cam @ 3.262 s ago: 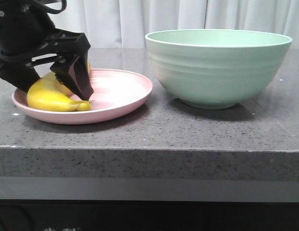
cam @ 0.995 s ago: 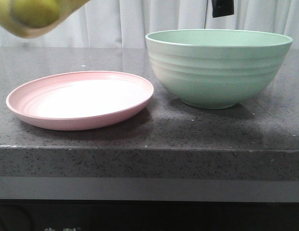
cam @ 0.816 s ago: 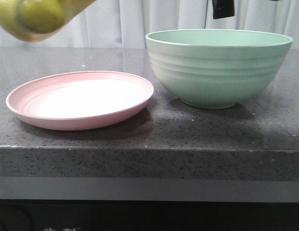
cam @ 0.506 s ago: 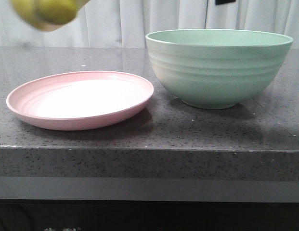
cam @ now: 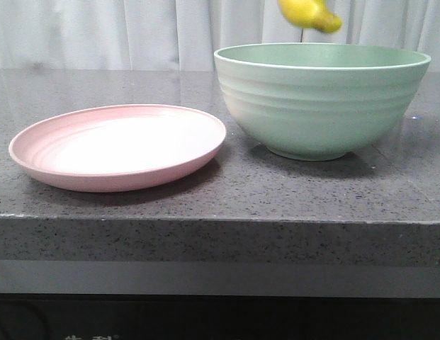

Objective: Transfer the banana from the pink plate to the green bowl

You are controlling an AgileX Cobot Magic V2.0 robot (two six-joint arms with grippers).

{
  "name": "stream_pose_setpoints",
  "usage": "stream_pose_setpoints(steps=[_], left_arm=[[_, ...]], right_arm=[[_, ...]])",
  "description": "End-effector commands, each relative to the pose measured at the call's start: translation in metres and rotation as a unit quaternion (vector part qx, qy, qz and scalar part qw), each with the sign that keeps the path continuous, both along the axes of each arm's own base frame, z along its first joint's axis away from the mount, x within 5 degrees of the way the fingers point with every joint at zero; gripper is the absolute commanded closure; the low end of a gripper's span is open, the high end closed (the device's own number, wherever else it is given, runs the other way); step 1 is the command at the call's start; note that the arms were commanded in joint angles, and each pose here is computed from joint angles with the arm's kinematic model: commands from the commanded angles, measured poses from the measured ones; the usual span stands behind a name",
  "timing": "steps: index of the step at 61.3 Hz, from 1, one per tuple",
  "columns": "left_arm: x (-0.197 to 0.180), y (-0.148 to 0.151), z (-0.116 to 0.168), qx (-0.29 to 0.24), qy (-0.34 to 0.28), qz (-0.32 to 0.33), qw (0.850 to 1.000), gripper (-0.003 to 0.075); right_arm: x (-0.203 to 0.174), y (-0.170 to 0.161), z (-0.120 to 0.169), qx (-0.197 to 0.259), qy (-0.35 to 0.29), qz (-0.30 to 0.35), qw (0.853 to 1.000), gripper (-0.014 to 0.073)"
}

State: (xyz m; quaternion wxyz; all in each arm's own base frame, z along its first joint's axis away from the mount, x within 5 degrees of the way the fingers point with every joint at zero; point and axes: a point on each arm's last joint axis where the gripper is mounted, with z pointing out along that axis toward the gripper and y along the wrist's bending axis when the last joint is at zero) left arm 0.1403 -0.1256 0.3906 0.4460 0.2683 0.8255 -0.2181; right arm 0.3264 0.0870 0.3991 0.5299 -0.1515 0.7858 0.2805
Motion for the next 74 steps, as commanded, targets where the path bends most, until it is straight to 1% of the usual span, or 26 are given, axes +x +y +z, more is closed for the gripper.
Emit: stream_pose_setpoints(steps=[1, 7, 13, 20, 26, 33, 36, 46, 51, 60, 67, 74], left_arm=[[-0.002, 0.002, 0.017, -0.039, -0.033, 0.005, 0.999, 0.0112], [-0.002, 0.002, 0.017, -0.039, -0.034, 0.005, 0.999, 0.0112], [-0.002, 0.002, 0.017, -0.04, -0.035, 0.005, 0.999, 0.0112], [-0.002, 0.002, 0.017, -0.04, -0.035, 0.005, 0.999, 0.0112], [-0.002, 0.002, 0.017, -0.04, -0.035, 0.005, 0.999, 0.0112], [-0.002, 0.002, 0.017, -0.04, -0.035, 0.005, 0.999, 0.0112], [-0.002, 0.002, 0.017, -0.04, -0.035, 0.005, 0.999, 0.0112], [-0.002, 0.002, 0.017, -0.04, -0.035, 0.005, 0.999, 0.0112], [-0.001, 0.001, 0.017, -0.039, -0.034, 0.005, 0.999, 0.0112], [-0.001, 0.001, 0.017, -0.038, -0.033, 0.005, 0.999, 0.0112], [-0.001, 0.002, 0.016, -0.036, -0.031, 0.005, 0.999, 0.0112], [-0.001, 0.002, 0.016, -0.04, -0.027, 0.011, 0.999, 0.0113]], right_arm=[[0.013, 0.0, 0.013, -0.027, -0.04, -0.013, 0.999, 0.0347], [0.032, 0.005, -0.006, -0.065, -0.023, -0.004, 0.998, 0.033], [0.041, 0.01, -0.025, -0.091, 0.001, 0.011, 0.996, 0.0329], [0.045, 0.015, -0.037, -0.099, 0.02, 0.028, 0.995, 0.0329], [0.044, 0.017, -0.039, -0.103, 0.025, 0.038, 0.994, 0.0329], [0.043, 0.017, -0.039, -0.103, 0.028, 0.042, 0.993, 0.0324], [0.043, 0.017, -0.039, -0.103, 0.029, 0.044, 0.993, 0.0307], [0.042, 0.018, -0.04, -0.103, 0.034, 0.052, 0.993, 0.0162], [0.041, 0.018, -0.04, -0.103, 0.035, 0.053, 0.993, 0.0124], [0.041, 0.017, -0.04, -0.103, 0.035, 0.053, 0.993, 0.0115], [0.035, 0.014, -0.032, -0.089, 0.049, 0.045, 0.994, 0.0117], [0.022, 0.002, -0.02, -0.058, 0.099, 0.006, 0.993, 0.0127]])
